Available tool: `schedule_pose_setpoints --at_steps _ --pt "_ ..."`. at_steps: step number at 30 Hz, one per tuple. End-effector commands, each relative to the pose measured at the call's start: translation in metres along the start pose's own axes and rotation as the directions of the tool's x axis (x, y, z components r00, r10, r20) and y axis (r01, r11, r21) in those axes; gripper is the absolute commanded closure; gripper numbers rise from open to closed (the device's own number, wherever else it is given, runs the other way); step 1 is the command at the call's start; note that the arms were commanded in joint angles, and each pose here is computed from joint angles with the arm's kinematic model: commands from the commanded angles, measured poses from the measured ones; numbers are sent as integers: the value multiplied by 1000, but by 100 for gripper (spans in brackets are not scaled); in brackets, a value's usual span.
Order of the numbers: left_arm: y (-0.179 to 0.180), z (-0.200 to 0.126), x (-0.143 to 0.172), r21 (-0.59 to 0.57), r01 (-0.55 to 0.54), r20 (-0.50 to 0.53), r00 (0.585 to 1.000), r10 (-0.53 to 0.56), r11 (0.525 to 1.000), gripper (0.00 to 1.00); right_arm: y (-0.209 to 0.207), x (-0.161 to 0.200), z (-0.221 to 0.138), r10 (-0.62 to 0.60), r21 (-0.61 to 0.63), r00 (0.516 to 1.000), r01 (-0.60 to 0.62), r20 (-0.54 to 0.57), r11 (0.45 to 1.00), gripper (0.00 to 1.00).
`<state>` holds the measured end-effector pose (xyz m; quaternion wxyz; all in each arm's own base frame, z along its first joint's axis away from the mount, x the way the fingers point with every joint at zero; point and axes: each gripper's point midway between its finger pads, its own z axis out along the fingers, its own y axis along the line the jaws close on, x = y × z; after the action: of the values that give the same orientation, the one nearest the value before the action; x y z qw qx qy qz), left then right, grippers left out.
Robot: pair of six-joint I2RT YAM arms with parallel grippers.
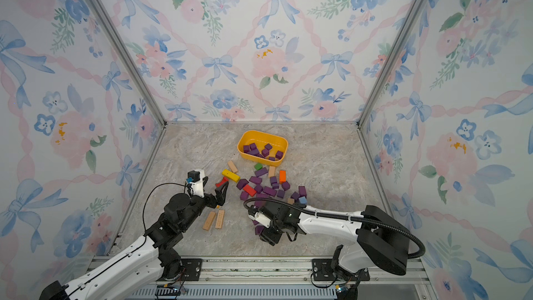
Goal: Pick purple bricks into the storage bin
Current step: Pick up the building block from the center of the board.
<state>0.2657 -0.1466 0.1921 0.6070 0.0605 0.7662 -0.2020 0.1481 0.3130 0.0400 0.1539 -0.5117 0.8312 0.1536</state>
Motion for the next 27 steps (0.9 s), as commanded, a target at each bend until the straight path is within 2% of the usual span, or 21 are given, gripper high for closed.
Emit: schedule_pose_setpoints --at_steps 1,10,27 --pt "3 -2 -10 -18 14 19 1000 -14 1000 2 -6 -6 5 -13 34 1000 13 2 999 34" --pt "6 -3 -14 -27 11 28 1000 -11 1000 2 -7 -2 21 -41 41 997 44 -68 998 36" --pt "10 -3 -11 -44 9 15 1000 -8 999 2 -10 -5 40 -46 45 992 51 -117 998 44"
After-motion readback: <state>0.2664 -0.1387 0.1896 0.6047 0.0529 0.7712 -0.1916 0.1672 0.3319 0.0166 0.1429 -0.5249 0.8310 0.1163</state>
